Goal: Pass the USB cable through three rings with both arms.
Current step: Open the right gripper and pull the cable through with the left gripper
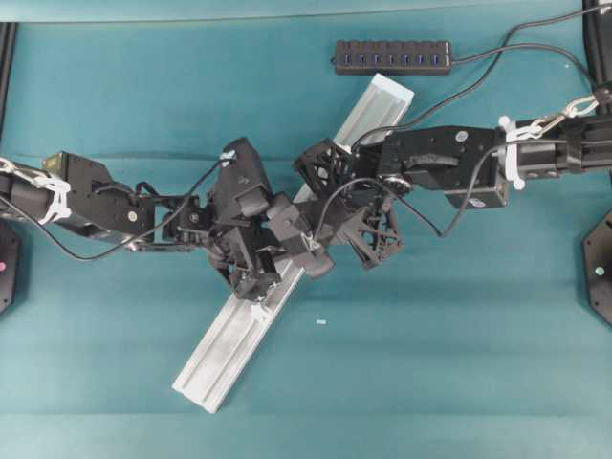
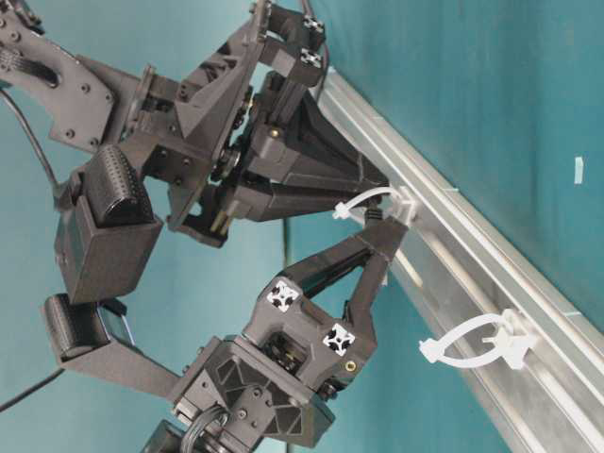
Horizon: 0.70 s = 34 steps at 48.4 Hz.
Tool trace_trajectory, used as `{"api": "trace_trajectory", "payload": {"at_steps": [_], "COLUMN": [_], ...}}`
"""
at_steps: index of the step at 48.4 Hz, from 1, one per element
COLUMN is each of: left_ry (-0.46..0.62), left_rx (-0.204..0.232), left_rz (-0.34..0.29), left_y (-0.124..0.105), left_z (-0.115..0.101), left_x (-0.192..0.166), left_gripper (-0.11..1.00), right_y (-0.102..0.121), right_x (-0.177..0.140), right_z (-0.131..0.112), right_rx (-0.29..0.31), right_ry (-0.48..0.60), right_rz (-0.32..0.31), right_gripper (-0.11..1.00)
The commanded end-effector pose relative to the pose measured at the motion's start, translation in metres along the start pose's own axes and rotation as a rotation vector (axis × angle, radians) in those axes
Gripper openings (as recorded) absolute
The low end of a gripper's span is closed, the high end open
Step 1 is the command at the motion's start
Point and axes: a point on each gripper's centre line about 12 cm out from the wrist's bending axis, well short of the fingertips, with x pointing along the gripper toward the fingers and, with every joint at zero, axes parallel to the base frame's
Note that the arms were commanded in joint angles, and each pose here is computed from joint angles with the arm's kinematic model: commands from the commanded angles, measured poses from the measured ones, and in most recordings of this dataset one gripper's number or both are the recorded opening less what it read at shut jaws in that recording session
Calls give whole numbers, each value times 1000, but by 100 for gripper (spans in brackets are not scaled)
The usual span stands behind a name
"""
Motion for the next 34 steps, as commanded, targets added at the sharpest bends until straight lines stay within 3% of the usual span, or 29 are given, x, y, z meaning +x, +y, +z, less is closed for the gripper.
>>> {"api": "trace_trajectory", "payload": {"at_steps": [1, 11, 16, 21, 30, 34], "left_ry": [-23, -16, -8, -9, -16, -19], "left_rx": [17, 20, 20, 19, 19, 19], "left_rz": [-27, -24, -21, -20, -23, -24], "left_y": [-10, -9, -8, -7, -8, -8], "left_z": [6, 3, 0, 0, 1, 2], "left_x": [-3, -4, -5, -7, -9, -12], "left_gripper": [15, 13, 12, 10, 10, 10], "right_y": [-1, 0, 1, 2, 3, 1], "right_x": [-2, -6, -9, -10, -15, -20], "right_z": [5, 6, 5, 4, 4, 5], "right_rx": [18, 111, 128, 132, 157, 179], "right_ry": [-19, -30, -32, -29, -34, -44], "right_rz": [-11, -11, -13, -9, -13, -22], "right_gripper": [10, 10, 11, 32, 83, 87]}}
